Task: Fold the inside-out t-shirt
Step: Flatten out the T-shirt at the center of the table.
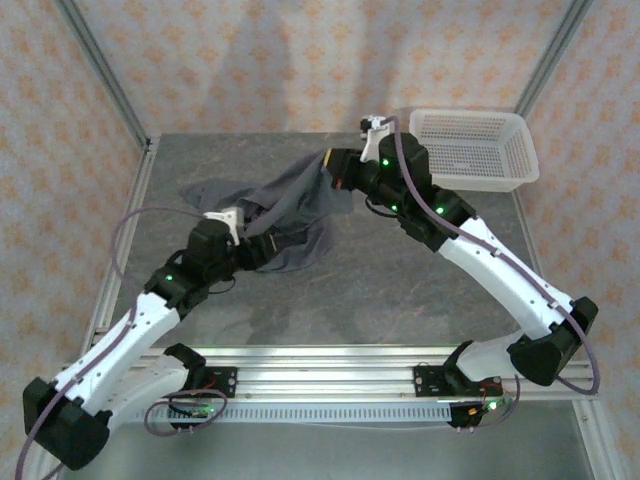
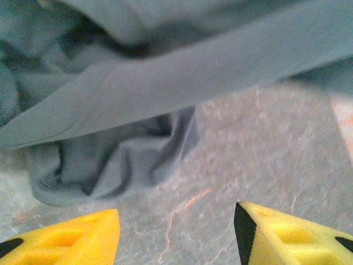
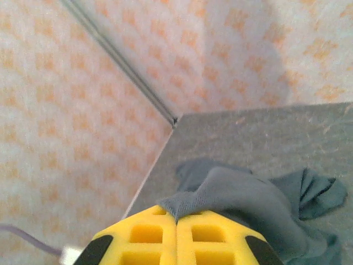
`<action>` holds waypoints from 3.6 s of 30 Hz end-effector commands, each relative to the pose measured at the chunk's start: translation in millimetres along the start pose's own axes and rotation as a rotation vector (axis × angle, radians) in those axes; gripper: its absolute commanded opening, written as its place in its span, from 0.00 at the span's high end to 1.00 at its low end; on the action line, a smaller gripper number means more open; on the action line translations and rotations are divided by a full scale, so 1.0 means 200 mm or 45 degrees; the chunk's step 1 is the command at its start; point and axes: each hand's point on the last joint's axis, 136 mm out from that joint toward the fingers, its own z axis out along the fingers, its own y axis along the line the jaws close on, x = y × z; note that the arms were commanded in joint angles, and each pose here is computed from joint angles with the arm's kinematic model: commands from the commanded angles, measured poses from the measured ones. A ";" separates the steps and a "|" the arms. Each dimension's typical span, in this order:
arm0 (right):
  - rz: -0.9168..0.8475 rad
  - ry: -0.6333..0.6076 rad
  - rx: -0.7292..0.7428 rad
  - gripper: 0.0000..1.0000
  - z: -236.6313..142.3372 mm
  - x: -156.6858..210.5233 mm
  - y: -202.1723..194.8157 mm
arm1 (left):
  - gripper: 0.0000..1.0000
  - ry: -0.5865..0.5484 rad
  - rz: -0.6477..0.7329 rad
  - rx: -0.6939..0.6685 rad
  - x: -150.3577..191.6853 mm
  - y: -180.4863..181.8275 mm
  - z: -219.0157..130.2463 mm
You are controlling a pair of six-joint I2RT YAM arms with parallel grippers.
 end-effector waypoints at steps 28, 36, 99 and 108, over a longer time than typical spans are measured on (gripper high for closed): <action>0.315 -0.660 0.532 1.00 -0.44 -0.92 -0.54 | 1.00 0.030 0.262 -0.331 -0.15 -0.17 0.51; 0.537 -0.932 0.618 1.00 -0.82 -1.02 -0.82 | 1.00 -0.320 0.168 -0.519 -0.58 0.20 -0.42; 0.504 -0.105 0.686 1.00 -0.36 0.01 -1.09 | 0.62 0.304 0.169 -0.690 -0.17 0.32 0.87; 0.514 -0.126 0.700 1.00 -0.37 0.00 -1.10 | 0.88 0.320 0.079 -0.737 -0.13 0.51 0.74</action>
